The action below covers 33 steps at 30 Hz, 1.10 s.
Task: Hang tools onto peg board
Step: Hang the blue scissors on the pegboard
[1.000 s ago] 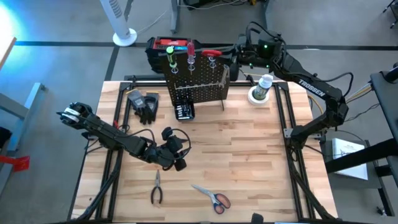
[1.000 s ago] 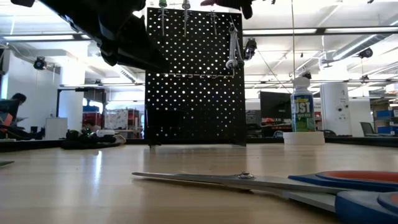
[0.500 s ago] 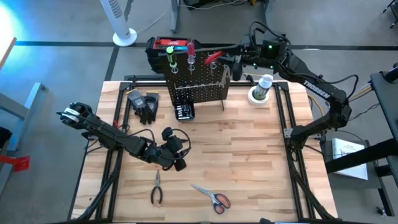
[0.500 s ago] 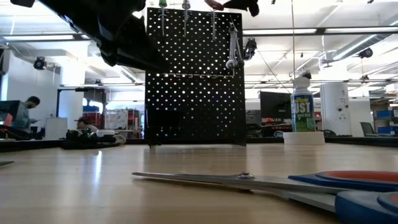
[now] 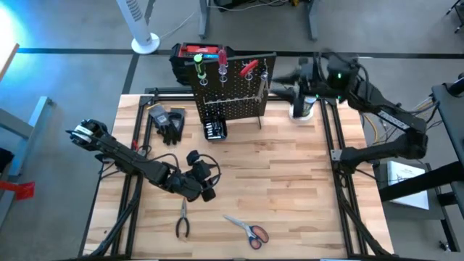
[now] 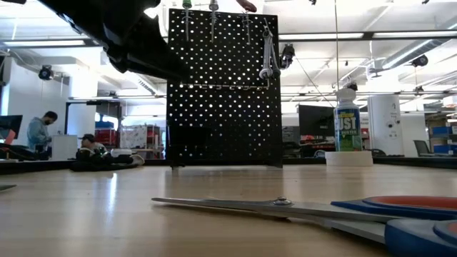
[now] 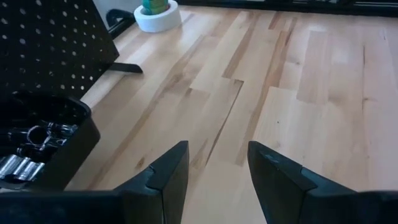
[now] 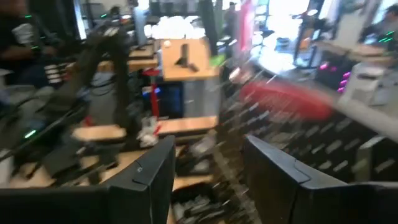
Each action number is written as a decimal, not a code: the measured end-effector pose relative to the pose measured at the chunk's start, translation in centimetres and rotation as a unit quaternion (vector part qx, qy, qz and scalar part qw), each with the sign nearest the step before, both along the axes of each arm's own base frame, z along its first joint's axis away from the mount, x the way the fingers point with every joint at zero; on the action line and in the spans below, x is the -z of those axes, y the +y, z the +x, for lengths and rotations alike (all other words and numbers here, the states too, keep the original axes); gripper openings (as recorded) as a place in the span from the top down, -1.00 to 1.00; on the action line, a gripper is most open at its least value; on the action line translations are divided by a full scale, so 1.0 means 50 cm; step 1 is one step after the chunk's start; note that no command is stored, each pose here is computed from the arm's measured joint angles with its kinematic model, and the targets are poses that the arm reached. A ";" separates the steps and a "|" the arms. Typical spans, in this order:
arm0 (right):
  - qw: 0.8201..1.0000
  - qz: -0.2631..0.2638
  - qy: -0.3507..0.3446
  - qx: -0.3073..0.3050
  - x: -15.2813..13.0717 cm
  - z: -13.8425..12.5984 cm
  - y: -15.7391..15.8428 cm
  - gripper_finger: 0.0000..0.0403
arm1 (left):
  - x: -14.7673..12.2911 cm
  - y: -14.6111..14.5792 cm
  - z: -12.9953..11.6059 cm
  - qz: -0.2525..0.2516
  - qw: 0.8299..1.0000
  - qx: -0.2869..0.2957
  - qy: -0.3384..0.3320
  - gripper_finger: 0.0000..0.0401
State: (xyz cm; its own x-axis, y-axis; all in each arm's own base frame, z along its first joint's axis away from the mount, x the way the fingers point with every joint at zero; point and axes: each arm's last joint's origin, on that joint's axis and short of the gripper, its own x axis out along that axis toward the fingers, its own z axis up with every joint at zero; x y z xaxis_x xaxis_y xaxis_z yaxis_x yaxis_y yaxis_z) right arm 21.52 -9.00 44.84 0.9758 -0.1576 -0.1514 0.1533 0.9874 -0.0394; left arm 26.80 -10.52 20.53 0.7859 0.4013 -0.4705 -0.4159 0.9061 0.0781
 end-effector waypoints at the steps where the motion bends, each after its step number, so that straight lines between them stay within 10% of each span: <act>1: 1.000 0.006 0.003 -0.008 0.015 -0.003 0.011 0.17 | 0.002 -0.002 -0.002 -0.001 1.000 0.001 0.001 0.23; 16: 0.983 0.104 0.005 -0.150 0.319 0.007 0.159 0.20 | 0.066 -0.037 -0.037 -0.079 0.996 -0.018 0.039 0.23; 33: 0.953 0.209 0.202 -0.088 0.556 0.008 0.233 0.21 | 0.150 -0.052 -0.004 -0.069 0.991 0.023 0.111 0.23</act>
